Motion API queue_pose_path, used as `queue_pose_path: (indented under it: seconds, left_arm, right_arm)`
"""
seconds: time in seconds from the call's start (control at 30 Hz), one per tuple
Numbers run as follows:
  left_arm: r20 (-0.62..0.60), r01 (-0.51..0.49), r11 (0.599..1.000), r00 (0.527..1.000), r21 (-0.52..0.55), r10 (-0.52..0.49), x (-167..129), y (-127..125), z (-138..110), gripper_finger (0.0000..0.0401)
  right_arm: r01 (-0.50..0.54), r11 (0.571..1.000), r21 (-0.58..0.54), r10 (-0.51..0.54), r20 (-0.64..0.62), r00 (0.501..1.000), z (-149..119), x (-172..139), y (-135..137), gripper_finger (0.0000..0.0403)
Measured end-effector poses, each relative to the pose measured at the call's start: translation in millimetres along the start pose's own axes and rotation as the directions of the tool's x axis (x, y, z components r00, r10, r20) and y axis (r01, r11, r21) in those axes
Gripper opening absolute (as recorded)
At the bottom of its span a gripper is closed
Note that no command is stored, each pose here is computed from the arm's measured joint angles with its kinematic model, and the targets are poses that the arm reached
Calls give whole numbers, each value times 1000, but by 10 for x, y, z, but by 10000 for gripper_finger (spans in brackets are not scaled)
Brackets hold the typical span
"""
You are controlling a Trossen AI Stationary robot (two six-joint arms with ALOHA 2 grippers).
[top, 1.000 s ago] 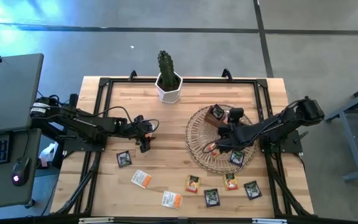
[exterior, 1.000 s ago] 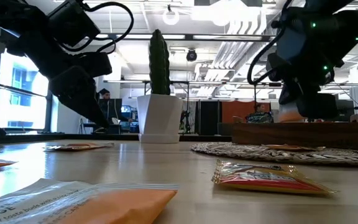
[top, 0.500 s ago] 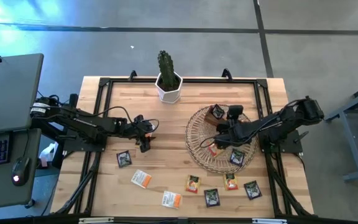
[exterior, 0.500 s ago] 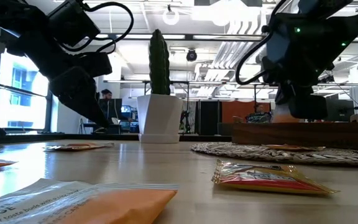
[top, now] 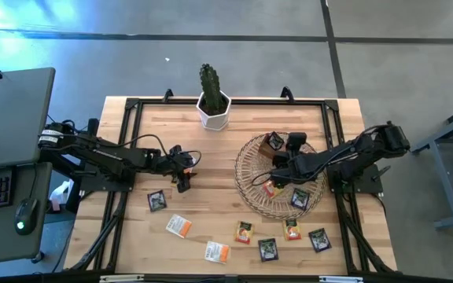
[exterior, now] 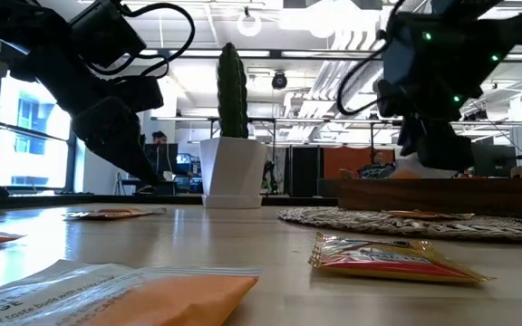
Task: Pick & Place Tea
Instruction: Put the white tea bag into the middle section of the wooden organizer
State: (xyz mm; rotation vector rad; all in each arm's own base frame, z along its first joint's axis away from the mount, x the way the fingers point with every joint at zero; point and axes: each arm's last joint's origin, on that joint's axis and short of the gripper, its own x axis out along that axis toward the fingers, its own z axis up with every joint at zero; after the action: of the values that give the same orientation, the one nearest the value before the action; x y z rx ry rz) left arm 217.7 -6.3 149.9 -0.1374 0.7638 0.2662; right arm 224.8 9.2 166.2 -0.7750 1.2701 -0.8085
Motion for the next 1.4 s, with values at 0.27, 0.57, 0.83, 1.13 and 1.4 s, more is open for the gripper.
queue_pose_path:
  seconds: [0.27, 0.57, 0.83, 1.13, 1.4]
  left_arm:
    - [0, 0, 1000, 1000, 0, 0, 0, 0, 0, 182]
    - [-2, 3, 1000, 1000, 0, -3, 0, -1, -2, 182]
    - [-3, 2, 1000, 1000, 0, -2, 0, 0, -2, 182]
    - [-7, 13, 1000, 1000, 0, -13, 0, -3, -4, 182]
    - [-8, 13, 1000, 1000, 0, -13, 0, -3, -5, 182]
  right_arm:
    - [-142, 988, 54, 140, 44, 989, 257, -135, -168, 80]
    - [-337, 922, 189, 347, -21, 937, 209, -53, -126, 9]
    - [-450, 860, 241, 478, -70, 876, 194, 44, -155, 4]
    - [-426, 857, 291, 468, -94, 879, 197, 241, -273, 2]
    - [-409, 857, 313, 467, -137, 873, 155, 332, -330, 1]
